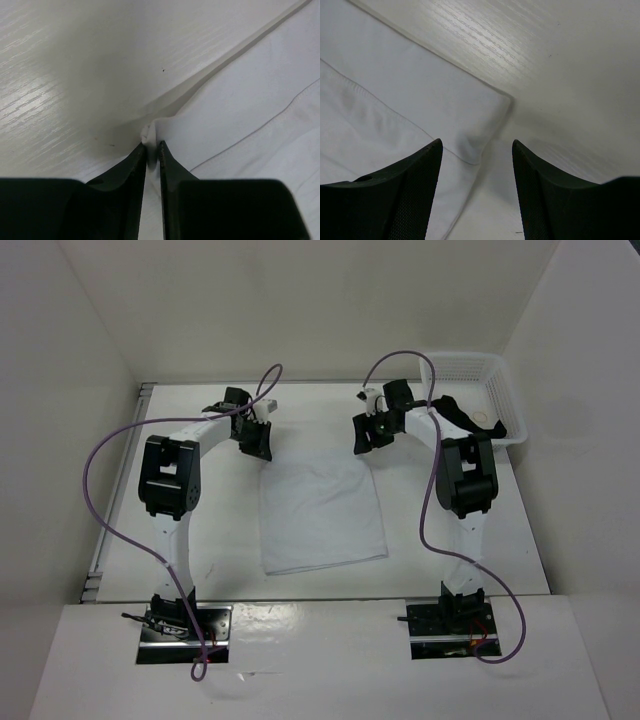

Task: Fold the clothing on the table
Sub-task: Fold the skirt

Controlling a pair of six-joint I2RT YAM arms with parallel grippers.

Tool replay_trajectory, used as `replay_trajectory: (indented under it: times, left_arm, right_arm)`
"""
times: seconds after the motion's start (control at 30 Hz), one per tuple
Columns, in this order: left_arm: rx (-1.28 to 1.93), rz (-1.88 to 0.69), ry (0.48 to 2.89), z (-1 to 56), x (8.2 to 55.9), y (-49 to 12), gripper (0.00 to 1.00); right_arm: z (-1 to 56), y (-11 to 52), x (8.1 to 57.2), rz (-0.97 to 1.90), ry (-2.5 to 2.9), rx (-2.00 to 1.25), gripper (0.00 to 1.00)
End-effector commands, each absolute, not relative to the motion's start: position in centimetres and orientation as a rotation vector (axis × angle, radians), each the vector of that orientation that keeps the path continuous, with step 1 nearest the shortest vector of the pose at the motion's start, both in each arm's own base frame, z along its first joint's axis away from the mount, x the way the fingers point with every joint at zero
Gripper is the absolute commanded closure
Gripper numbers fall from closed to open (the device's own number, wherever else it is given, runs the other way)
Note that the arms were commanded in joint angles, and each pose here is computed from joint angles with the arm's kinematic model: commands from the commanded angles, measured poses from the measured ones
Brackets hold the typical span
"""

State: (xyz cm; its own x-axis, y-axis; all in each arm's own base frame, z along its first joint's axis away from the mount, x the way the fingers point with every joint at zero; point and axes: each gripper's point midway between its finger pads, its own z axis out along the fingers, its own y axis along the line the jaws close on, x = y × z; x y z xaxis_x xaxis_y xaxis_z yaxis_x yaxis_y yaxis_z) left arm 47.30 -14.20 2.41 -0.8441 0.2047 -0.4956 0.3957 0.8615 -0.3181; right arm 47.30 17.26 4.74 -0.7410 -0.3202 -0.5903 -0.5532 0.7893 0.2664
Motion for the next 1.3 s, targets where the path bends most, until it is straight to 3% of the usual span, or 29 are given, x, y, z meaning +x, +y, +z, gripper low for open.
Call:
replay_trajectory:
  times: [0.0, 0.13, 0.17, 0.4, 0.8, 1.27]
  left_arm:
    - [0.473, -0.499, 2.562, 3.0, 48.1, -13.3, 0.77]
    - [0.473, -0.499, 2.562, 3.0, 48.1, -13.3, 0.68]
    - [0.475, -0.511, 2.560, 3.1, 48.0, -13.5, 0.62]
    - [0.467, -0.528, 2.568, 2.6, 48.0, -13.2, 0.60]
    - [0.428, -0.530, 2.600, 1.7, 47.8, -12.3, 0.85]
    - [0.431, -0.560, 2.613, 1.2, 47.6, -12.6, 1.00]
  right_arm:
    - [6.3, 18.4, 48.8, 0.606, 2.370, -0.691, 0.37]
    - [6.3, 18.4, 48.8, 0.602, 2.366, -0.702, 0.37]
    - [6.3, 18.4, 48.8, 0.602, 2.366, -0.702, 0.37]
    - [6.0, 18.4, 48.7, 0.602, 2.366, -0.702, 0.37]
    - [5.0, 18.4, 49.0, 0.601, 2.372, -0.712, 0.37]
    - [4.0, 19.4, 50.9, 0.640, 2.361, -0.701, 0.40]
